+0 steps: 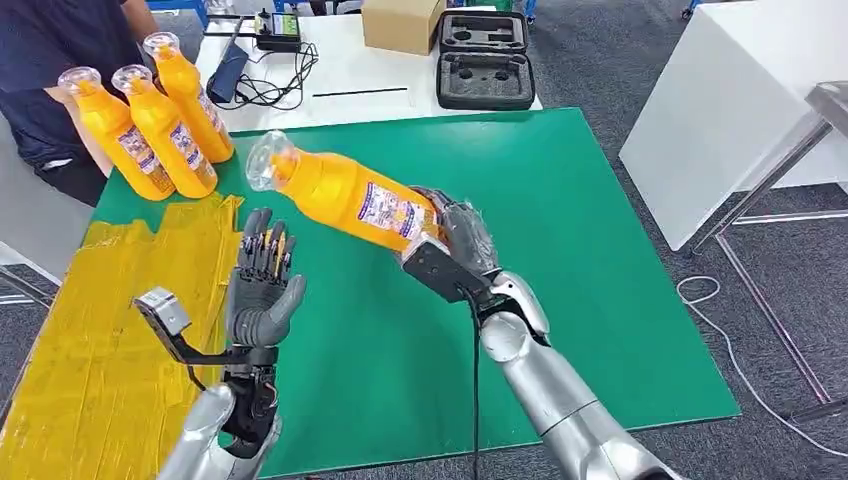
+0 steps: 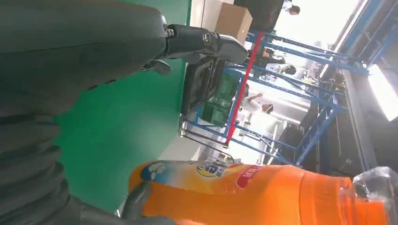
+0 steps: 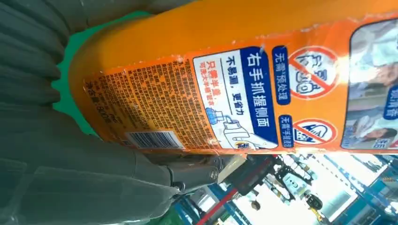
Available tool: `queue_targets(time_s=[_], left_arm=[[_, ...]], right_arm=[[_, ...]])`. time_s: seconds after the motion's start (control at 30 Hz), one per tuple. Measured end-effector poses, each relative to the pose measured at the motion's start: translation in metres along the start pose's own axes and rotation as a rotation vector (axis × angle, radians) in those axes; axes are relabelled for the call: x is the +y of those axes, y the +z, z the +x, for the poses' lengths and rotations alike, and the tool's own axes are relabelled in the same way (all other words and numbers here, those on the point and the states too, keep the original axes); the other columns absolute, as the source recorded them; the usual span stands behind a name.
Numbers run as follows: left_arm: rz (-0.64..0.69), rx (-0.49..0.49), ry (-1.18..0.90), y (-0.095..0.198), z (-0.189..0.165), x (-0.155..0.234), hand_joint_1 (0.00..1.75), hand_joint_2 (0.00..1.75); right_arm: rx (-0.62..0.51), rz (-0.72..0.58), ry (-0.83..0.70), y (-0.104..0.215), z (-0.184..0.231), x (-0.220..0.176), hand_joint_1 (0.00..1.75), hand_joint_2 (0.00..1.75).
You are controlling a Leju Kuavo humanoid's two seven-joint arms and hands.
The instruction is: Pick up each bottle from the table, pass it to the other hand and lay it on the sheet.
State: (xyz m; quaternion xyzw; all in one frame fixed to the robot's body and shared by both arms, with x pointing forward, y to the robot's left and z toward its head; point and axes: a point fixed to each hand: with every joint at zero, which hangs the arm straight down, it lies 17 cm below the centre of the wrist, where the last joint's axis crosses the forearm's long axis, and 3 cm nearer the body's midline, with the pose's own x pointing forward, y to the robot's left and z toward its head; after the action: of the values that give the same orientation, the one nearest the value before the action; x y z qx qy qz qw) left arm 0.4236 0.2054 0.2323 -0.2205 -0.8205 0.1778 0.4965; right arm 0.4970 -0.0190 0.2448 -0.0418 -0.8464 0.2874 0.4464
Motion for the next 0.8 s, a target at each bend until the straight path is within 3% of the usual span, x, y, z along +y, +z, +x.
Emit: queue_targets(time_s=[0.53,0.8], left_arm=[[-0.008,0.001,0.018,-0.009,-0.001,-0.013,0.00,1.75],[0.048,-0.026,0.007,-0.004,0.011,0.002,0.00,1.75]], right_arm=[[0.058,0.123,0.017,-0.022,0.014,0.068,1.75,1.75],[0.087,0.183,0.151,-0.019,0.037,0.118,1.75,1.75]])
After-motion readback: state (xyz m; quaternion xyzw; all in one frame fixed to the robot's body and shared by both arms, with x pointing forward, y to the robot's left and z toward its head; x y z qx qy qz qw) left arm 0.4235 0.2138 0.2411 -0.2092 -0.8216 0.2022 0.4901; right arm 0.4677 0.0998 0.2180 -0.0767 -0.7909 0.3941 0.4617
